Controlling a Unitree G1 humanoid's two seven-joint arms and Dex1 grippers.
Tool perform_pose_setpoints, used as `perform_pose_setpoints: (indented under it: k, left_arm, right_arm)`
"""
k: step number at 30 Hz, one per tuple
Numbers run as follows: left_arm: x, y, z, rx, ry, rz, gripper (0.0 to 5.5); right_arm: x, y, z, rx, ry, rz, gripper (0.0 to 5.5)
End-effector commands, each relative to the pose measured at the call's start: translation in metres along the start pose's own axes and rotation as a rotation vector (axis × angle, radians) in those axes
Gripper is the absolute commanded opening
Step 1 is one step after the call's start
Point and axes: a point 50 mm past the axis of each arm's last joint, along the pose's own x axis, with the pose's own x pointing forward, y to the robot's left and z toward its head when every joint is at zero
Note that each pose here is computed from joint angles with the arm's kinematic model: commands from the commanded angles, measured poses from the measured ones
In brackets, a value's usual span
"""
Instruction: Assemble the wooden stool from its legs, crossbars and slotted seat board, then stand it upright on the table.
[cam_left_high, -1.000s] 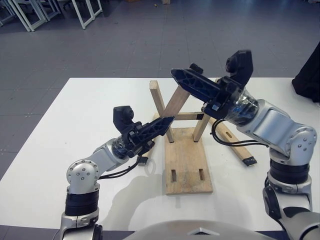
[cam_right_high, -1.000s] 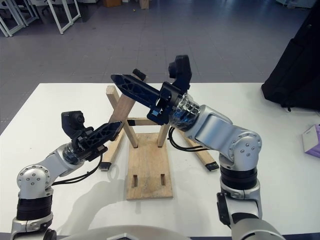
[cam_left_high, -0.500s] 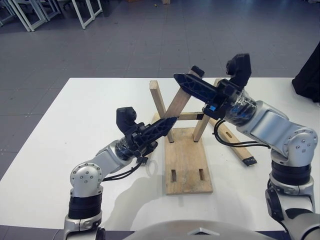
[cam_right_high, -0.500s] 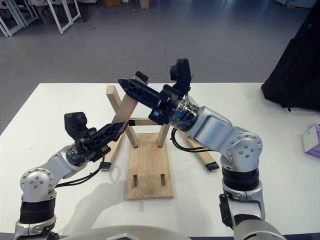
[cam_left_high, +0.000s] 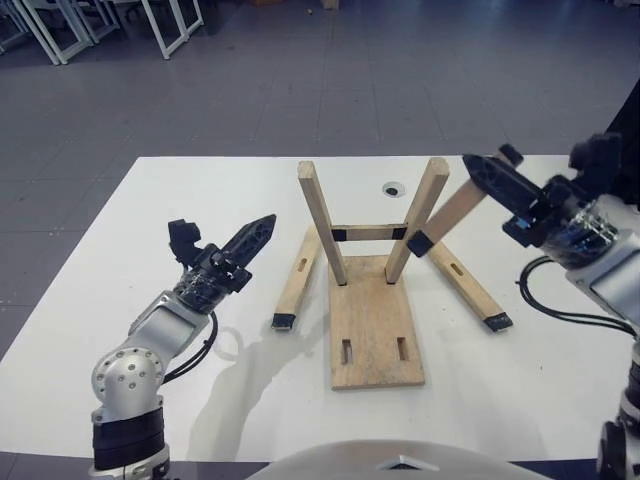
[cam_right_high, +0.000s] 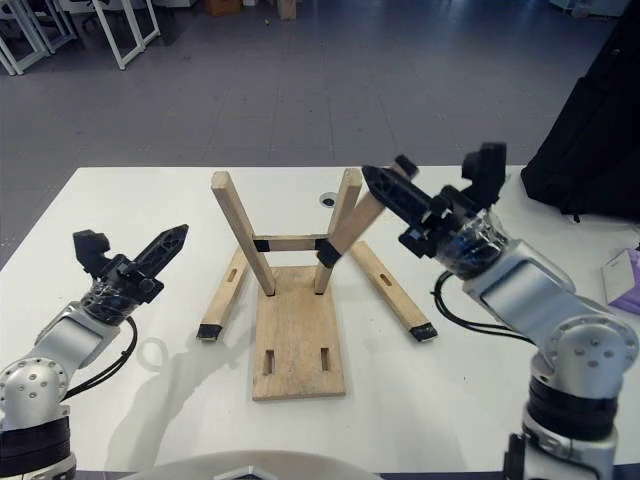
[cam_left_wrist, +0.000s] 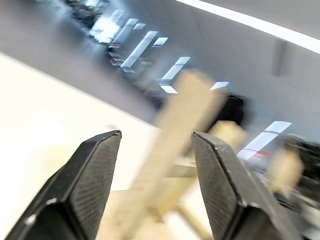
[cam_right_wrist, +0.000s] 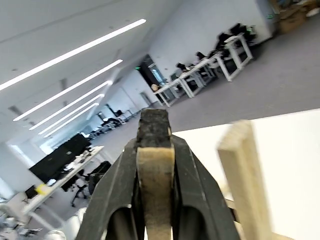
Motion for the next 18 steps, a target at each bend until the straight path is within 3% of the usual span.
perform_pose_setpoints:
  k: [1, 7, 18]
  left_arm:
    - [0.006, 0.027, -0.021, 0.135, 0.092, 0.263, 2.59]
    - [0.014, 0.045, -0.026, 0.323, 0.153, 0.404, 2.59]
    - [0.014, 0.047, -0.032, 0.333, 0.179, 0.417, 2.59]
  right_arm:
    - [0.001, -0.057, -0.020, -0.170, 0.054, -0.320, 0.40]
    - [0.021, -0.091, -0.032, -0.378, 0.048, -0.456, 0.40]
    - [0.023, -0.103, -0.060, -0.370, 0.117, -0.441, 0.40]
